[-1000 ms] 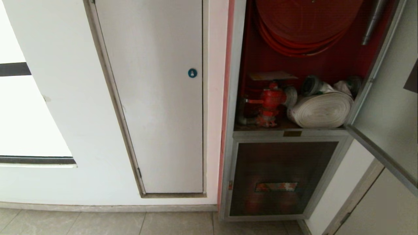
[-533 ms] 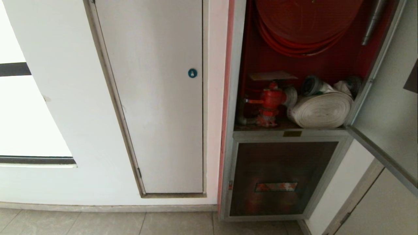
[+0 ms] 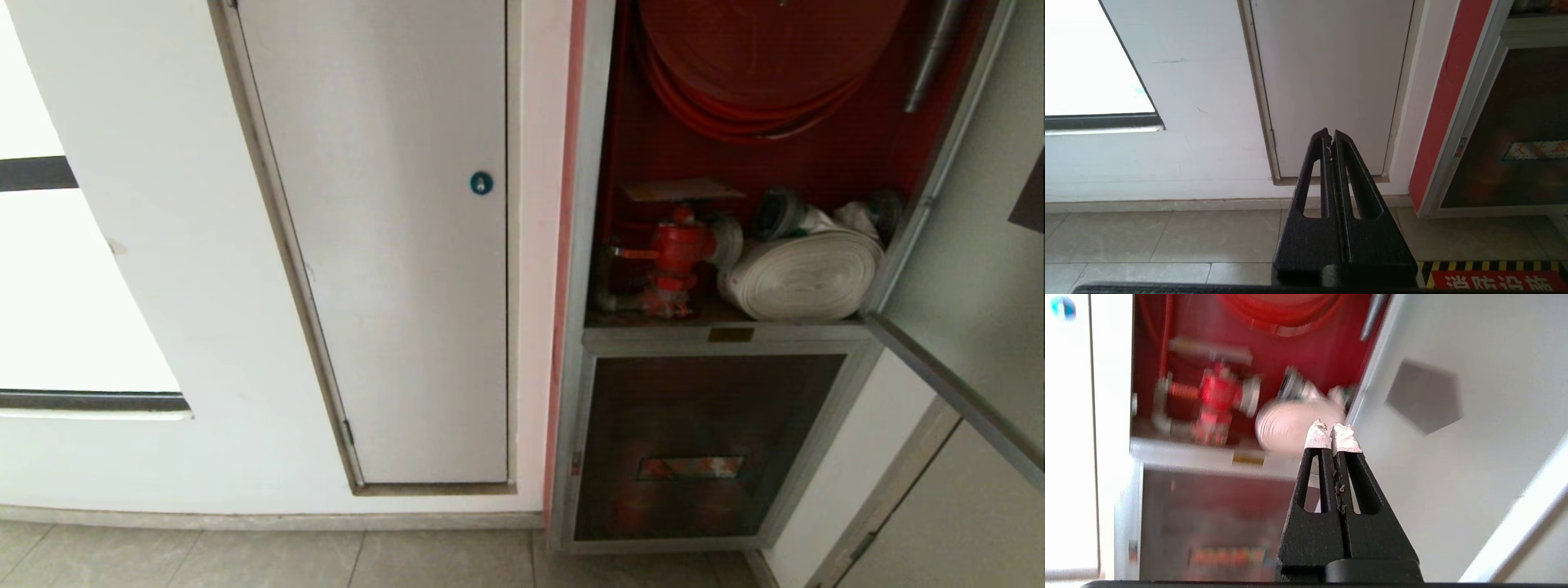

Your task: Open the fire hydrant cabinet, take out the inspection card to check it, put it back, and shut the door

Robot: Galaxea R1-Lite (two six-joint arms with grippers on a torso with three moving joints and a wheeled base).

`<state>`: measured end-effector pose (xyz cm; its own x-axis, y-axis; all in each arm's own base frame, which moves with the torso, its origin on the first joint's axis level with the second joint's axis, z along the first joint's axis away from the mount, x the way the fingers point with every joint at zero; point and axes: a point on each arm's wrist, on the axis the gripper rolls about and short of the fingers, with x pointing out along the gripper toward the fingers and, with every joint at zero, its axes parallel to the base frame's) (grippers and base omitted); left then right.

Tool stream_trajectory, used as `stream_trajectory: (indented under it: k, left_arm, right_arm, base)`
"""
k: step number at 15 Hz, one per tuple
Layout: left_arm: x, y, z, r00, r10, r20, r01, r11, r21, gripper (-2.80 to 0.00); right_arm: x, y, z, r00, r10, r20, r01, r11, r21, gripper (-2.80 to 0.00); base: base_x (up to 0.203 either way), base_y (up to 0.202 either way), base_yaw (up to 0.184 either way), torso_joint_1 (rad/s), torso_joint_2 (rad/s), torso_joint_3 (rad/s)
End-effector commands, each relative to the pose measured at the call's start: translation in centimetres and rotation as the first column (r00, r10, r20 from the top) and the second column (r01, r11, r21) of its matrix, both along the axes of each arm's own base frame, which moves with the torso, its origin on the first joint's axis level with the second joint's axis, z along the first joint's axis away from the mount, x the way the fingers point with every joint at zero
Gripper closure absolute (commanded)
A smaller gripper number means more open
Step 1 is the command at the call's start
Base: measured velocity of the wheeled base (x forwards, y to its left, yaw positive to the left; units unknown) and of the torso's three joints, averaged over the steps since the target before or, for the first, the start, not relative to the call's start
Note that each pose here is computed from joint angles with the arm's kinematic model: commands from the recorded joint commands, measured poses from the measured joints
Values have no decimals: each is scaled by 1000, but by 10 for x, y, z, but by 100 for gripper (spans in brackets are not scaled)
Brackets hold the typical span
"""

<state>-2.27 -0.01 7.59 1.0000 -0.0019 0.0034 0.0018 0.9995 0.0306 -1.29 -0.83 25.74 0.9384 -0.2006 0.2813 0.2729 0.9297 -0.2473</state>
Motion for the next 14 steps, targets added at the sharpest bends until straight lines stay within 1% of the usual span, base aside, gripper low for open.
stream_trajectory:
  k: [1,3,5,9,11,12,14]
  left_arm:
    - [0,0,0,1000,0,-2,0,1000,0,0]
    - [0,0,-1,1000,0,-3,0,1000,0,0]
    - [0,0,0,1000,0,-2,0,1000,0,0]
    - [0,0,0,1000,0,-2,0,1000,0,0]
    - [0,0,0,1000,0,-2,0,1000,0,0]
    - [0,0,0,1000,0,-2,0,1000,0,0]
    - [0,0,0,1000,2,-2,-2,1000,0,0]
  right_arm:
    - [-15,-2,5,998,-6,65,5,1000,10,0]
    - [-23,-3,5,995,-33,99,29,999,37,0]
    - [-34,-4,-1,992,-61,111,56,997,47,0]
    - [-50,-2,-18,981,-178,73,173,982,70,0]
    - [-56,-1,-33,985,-169,42,166,984,63,0]
    - [-55,-1,-45,987,-159,26,157,985,70,0]
    - [-51,0,-67,995,-98,5,97,990,105,0]
  base:
    - [0,0,0,0,0,0]
    - [0,0,0,0,0,0]
    - [0,0,0,0,0,0]
    - [0,0,0,0,0,0]
    - [0,0,0,0,0,0]
    - [0,0,0,0,0,0]
    - [0,0,0,0,0,0]
